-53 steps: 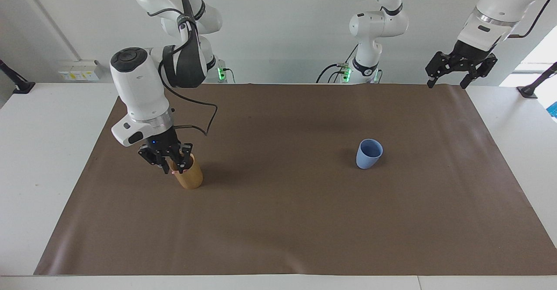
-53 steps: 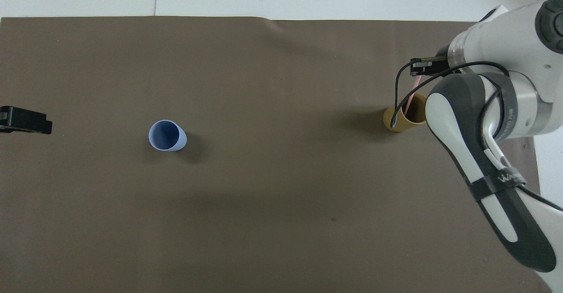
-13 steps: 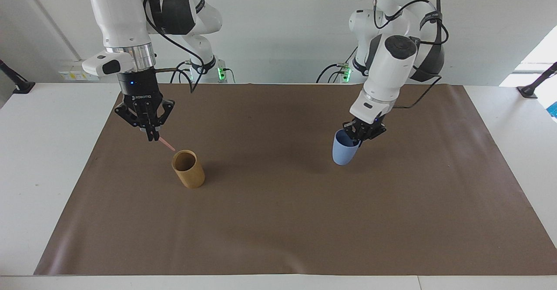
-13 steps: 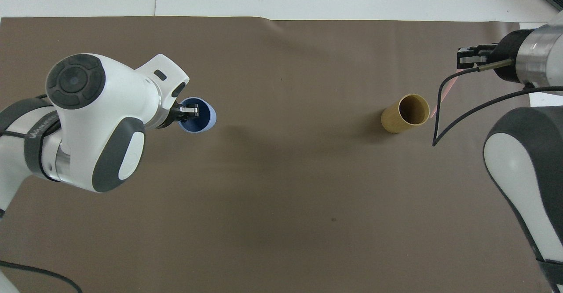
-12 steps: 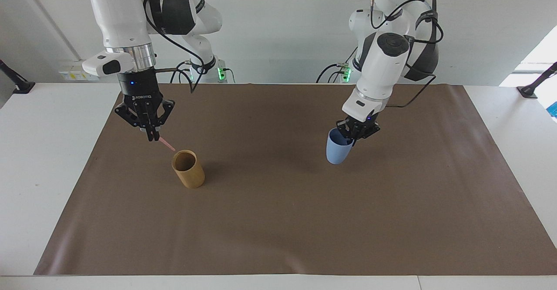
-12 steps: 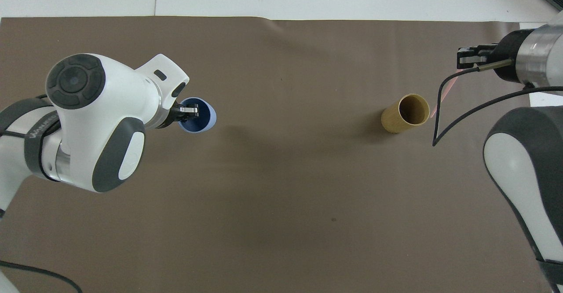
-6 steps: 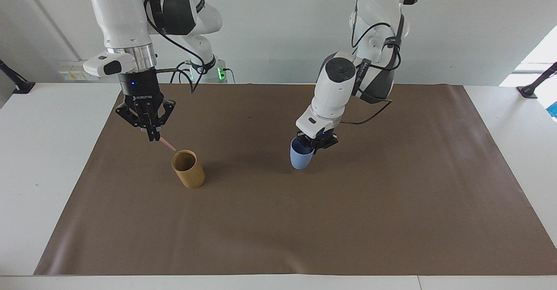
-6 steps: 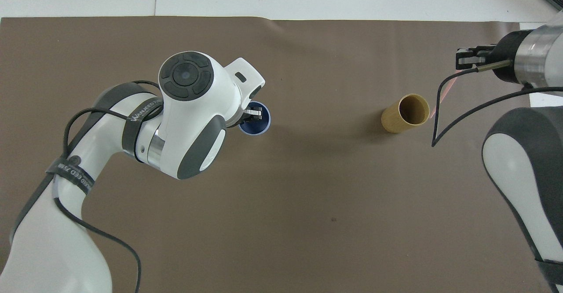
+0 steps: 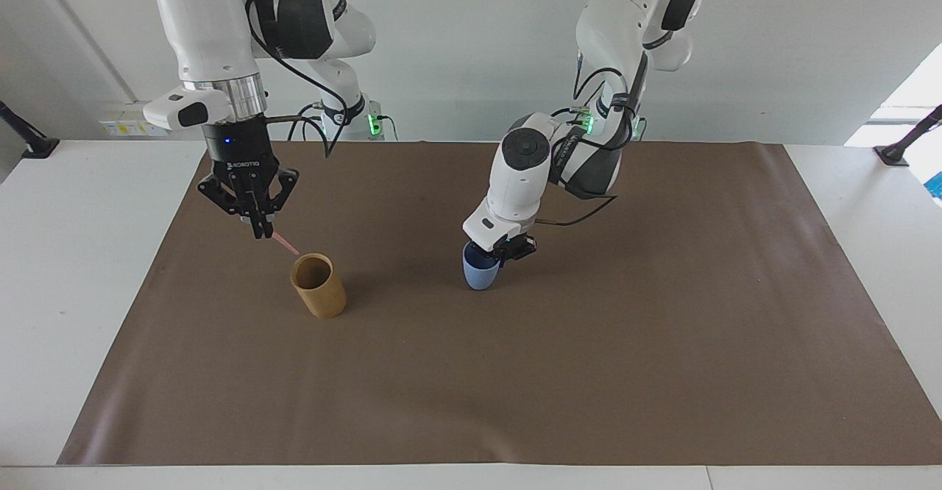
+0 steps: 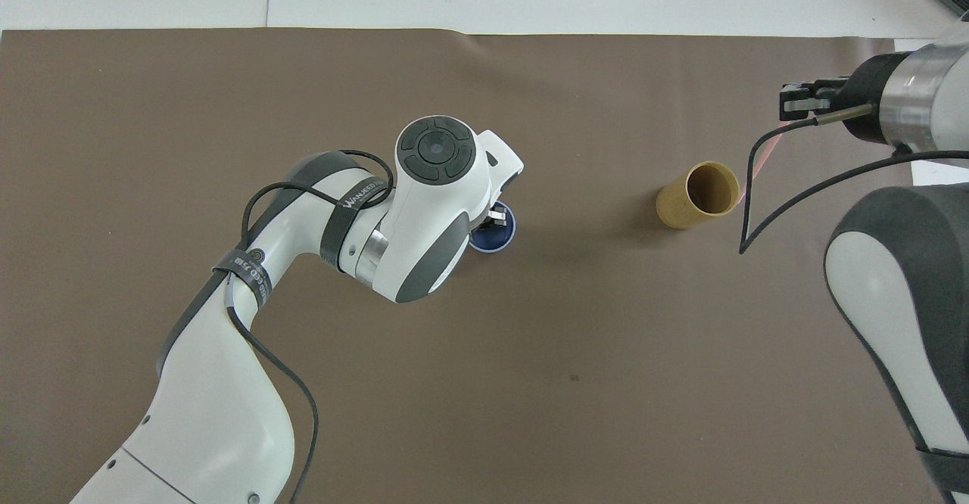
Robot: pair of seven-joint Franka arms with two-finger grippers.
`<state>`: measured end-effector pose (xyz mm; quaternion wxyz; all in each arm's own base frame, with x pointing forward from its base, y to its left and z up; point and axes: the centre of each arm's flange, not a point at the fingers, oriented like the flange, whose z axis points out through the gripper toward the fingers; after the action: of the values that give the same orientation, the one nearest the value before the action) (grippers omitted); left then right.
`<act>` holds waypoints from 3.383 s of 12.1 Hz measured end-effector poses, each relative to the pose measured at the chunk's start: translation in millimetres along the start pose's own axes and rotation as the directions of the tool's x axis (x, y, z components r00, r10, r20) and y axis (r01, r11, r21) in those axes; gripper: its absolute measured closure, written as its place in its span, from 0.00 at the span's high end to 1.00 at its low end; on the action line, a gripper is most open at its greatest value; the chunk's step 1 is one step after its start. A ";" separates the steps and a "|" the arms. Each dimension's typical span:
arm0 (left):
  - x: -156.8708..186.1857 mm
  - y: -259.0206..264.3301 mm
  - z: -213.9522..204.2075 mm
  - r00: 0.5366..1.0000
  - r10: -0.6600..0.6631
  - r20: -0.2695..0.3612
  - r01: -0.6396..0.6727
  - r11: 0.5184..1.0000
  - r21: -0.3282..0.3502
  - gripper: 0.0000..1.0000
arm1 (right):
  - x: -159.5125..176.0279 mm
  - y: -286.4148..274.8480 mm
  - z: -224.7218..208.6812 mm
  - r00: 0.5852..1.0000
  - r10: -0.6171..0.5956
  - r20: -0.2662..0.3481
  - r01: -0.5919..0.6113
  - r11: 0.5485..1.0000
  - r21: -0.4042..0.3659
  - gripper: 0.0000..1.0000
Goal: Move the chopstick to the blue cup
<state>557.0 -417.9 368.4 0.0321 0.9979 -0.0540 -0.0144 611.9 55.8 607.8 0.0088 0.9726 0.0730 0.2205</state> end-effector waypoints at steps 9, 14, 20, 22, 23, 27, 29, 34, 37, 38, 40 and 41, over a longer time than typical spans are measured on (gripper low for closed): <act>12.6 -22.6 -66.7 0.996 -0.050 -0.068 0.049 0.999 -0.021 0.72 | 1.9 -36.6 -2.3 1.000 0.008 -0.005 -0.008 1.000 0.028 0.08; 19.5 -163.0 -178.0 0.988 -0.112 -0.111 0.111 0.994 -0.011 1.00 | 6.5 -79.7 -14.3 0.999 -0.016 -0.037 0.018 0.998 0.062 0.08; -5.1 -347.5 -209.1 0.998 0.055 -0.023 -0.054 0.998 0.037 1.00 | 1.9 -192.5 -16.3 0.992 -0.057 -0.108 0.074 0.985 0.155 0.08; -17.7 -379.9 -226.3 0.995 0.094 -0.016 -0.093 0.995 0.038 1.00 | -1.3 -224.4 -9.2 0.988 -0.081 -0.133 0.104 0.978 0.180 0.08; -24.0 -390.2 -237.4 0.995 0.102 -0.022 -0.101 0.994 0.040 1.00 | -3.3 -238.4 -5.5 0.986 -0.086 -0.142 0.113 0.975 0.191 0.08; -55.6 -394.5 -298.1 0.993 0.099 -0.071 -0.095 0.994 0.054 1.00 | -11.2 -277.2 7.2 0.975 -0.139 -0.173 0.170 0.969 0.178 0.08; -68.8 -392.4 -309.6 0.994 0.098 -0.058 -0.095 0.994 0.053 1.00 | -12.2 -284.7 19.5 0.972 -0.150 -0.183 0.183 0.967 0.178 0.08; -84.2 -389.1 -306.2 0.995 0.096 0.036 -0.097 0.995 0.034 1.00 | -29.7 -306.4 36.5 0.970 -0.190 -0.153 0.217 0.959 0.185 0.08; -82.7 -389.5 -307.5 0.997 0.071 0.020 -0.072 0.997 0.037 1.00 | -39.6 -307.6 50.9 0.969 -0.203 -0.138 0.226 0.957 0.183 0.08; -82.2 -389.4 -308.1 0.998 0.068 0.015 -0.069 0.997 0.038 1.00 | -43.2 -307.5 56.3 0.970 -0.206 -0.128 0.227 0.957 0.181 0.08; -82.0 -389.3 -311.5 0.998 0.068 0.006 -0.068 0.997 0.039 1.00 | -48.7 -307.7 64.6 0.971 -0.213 -0.111 0.231 0.956 0.179 0.09; -81.8 -388.6 -315.7 0.998 0.069 -0.006 -0.069 0.997 0.038 1.00 | -49.6 -307.8 66.1 0.971 -0.214 -0.108 0.231 0.956 0.179 0.09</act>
<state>527.4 -3.6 659.9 0.0142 0.9959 -0.0884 -0.0084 553.6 354.0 511.7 -0.0626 0.9440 0.2031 0.2526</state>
